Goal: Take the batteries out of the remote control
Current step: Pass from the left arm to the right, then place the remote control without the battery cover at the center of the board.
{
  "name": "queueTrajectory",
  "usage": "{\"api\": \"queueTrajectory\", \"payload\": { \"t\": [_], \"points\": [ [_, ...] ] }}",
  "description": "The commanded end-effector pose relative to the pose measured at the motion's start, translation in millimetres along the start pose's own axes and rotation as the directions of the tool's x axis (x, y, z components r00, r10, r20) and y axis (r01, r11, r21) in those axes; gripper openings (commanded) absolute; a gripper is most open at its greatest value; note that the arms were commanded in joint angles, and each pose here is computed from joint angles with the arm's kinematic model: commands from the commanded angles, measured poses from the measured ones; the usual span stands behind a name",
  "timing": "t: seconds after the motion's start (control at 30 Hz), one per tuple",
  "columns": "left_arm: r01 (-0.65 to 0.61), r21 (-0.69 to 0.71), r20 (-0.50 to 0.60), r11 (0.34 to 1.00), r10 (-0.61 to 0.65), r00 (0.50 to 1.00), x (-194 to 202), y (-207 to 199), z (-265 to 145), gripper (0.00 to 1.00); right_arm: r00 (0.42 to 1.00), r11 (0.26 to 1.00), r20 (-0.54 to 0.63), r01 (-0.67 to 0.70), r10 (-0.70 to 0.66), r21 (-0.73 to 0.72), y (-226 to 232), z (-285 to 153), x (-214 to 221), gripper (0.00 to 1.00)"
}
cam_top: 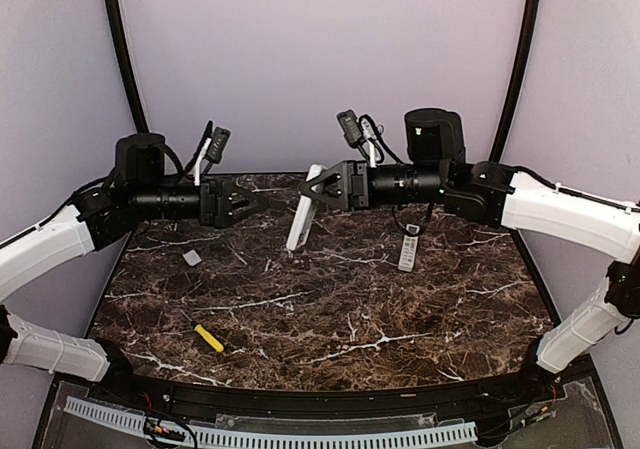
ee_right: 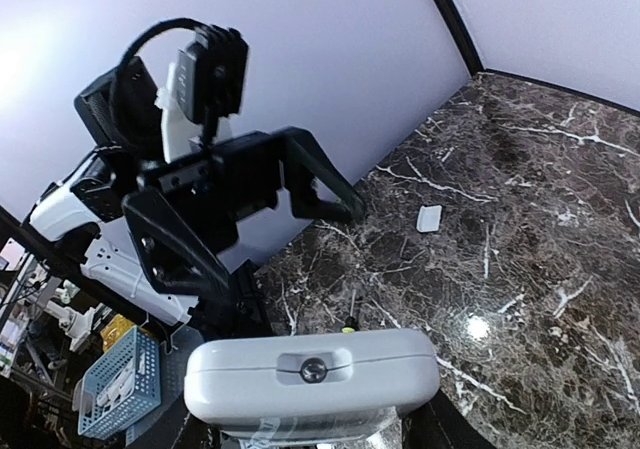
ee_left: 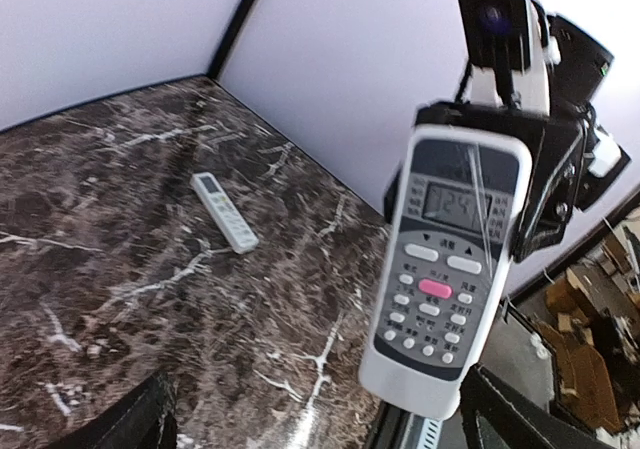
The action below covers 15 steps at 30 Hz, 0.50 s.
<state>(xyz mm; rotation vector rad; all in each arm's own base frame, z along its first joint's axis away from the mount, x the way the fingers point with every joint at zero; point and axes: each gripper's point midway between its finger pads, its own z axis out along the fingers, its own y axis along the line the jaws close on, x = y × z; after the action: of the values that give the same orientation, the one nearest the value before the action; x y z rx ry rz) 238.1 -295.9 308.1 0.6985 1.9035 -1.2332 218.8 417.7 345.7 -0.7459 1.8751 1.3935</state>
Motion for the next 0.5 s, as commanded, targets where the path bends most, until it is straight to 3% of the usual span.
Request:
{"api": "queueTrajectory", "payload": {
  "t": [0.0,0.23,0.47],
  "points": [
    [-0.075,-0.191,0.037,0.979,0.084,0.996,-24,20,-48,0.99,1.0,0.984,-0.025,0.0,0.005,0.177,-21,-13,-5,0.13],
    [-0.056,-0.398,0.072,0.916,0.092,0.993,-38,63,-84,0.99,0.978,0.875,-0.116,-0.101,0.175,0.473,-89,2,25,0.08],
    [0.151,-0.612,0.198,0.777,-0.034,0.98,-28,141,-129,0.99,0.924,0.789,-0.173,-0.182,0.342,0.587,-125,21,63,0.06]
  ]
}}
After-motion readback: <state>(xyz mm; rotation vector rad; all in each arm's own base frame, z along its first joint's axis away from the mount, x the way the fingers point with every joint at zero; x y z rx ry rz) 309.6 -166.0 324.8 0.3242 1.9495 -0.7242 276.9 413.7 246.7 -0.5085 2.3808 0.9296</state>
